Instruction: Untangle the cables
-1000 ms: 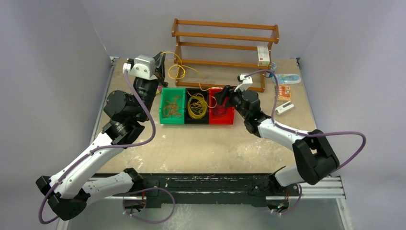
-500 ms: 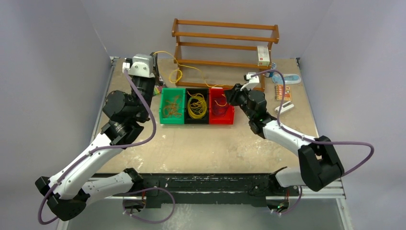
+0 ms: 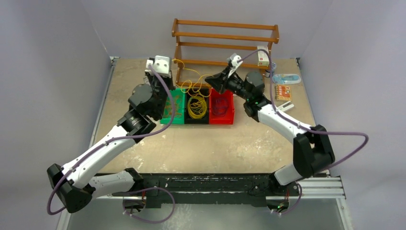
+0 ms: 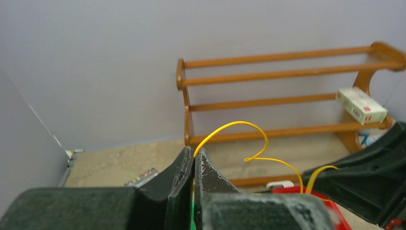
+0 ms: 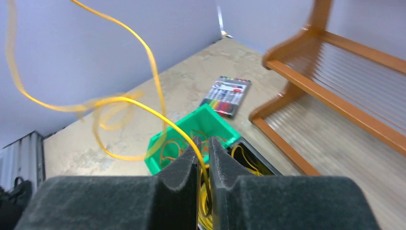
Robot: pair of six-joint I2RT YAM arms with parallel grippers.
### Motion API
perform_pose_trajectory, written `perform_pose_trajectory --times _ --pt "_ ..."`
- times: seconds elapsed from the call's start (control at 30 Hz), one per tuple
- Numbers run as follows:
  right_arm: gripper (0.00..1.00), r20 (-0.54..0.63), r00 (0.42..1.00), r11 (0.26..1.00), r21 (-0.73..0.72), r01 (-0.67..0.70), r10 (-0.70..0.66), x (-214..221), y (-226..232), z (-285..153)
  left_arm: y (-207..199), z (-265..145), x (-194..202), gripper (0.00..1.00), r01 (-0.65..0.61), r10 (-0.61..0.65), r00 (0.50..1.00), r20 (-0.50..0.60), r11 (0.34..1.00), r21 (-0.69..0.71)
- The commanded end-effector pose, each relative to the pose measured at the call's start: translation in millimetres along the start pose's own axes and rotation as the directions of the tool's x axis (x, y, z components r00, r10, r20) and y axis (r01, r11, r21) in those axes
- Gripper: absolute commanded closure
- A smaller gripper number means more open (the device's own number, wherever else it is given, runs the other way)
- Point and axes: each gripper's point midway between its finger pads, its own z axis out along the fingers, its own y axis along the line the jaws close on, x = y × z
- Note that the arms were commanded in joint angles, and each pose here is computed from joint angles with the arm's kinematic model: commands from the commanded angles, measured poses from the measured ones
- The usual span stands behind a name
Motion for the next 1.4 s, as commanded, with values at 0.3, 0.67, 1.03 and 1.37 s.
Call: perform_pose_trajectory --times 0.3,0.67,1.03,1.37 --pt "0.87 -0.145 0.989 1.0 0.021 0.003 0.0 54.1 -21.4 70.4 23.7 24.5 73.5 1.0 0.122 -0.13 0.982 -0.137 0.991 -0.063" --pt "0.6 -0.241 0.97 1.0 0.013 -0.008 0.011 87.6 -25.9 70.1 15.8 27.2 89.7 1.0 0.107 -0.112 0.977 -0.18 0.994 -0.036" --pt "0.31 -0.277 0.959 0.995 -0.094 0.033 -0.058 89.2 7.6 19.7 0.2 37.7 98.9 1.0 0.137 -0.133 0.969 -0.206 0.991 0.002" --pt "0.26 -0.17 0.982 0.997 -0.004 0.078 -0.077 59.2 10.5 -12.5 -21.4 55.6 118.4 1.0 0.161 -0.145 0.959 -0.243 0.986 0.043"
